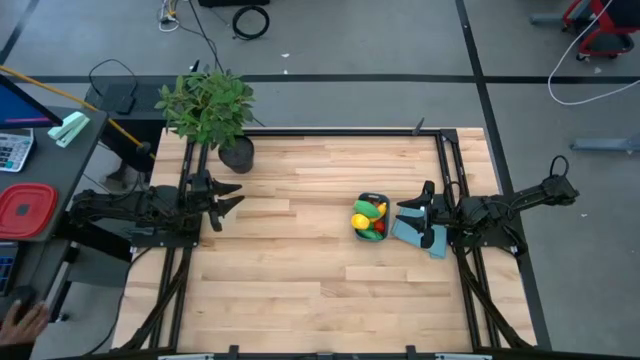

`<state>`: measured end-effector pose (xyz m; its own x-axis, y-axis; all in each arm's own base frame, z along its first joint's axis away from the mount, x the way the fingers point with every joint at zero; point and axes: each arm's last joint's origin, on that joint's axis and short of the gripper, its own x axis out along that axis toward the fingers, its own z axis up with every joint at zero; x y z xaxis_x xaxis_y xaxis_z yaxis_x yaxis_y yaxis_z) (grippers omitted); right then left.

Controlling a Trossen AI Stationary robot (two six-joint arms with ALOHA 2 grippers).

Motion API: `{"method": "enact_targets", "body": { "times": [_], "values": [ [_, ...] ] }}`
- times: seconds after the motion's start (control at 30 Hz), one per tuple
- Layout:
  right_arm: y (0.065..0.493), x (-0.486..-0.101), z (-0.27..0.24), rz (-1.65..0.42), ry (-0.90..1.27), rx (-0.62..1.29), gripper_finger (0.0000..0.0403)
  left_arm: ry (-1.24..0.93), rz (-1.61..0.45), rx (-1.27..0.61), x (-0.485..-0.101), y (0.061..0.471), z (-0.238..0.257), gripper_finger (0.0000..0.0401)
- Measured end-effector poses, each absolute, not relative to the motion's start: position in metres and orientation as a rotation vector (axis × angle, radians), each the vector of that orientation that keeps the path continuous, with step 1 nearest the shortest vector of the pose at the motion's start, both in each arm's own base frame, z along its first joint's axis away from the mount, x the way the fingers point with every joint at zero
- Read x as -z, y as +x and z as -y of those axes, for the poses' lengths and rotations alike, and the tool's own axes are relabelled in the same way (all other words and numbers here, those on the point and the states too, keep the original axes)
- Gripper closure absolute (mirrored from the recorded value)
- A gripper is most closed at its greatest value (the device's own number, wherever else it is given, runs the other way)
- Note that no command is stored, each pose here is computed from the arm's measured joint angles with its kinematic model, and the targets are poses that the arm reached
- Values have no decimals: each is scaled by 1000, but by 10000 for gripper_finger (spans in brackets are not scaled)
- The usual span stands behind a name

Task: Pick and placing Produce into tupperware
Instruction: Return to Home Position

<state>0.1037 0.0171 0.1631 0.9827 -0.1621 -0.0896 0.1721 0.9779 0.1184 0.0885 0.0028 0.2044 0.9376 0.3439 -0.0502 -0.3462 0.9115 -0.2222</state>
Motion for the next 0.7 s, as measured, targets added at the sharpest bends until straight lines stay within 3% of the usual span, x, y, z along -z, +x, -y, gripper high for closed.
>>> {"method": "enact_targets", "body": {
  "times": [0.7],
  "values": [
    [104, -163, -17, -80, 126, 169, 214, -231, -10, -356, -204, 88, -3, 216]
  ]
}}
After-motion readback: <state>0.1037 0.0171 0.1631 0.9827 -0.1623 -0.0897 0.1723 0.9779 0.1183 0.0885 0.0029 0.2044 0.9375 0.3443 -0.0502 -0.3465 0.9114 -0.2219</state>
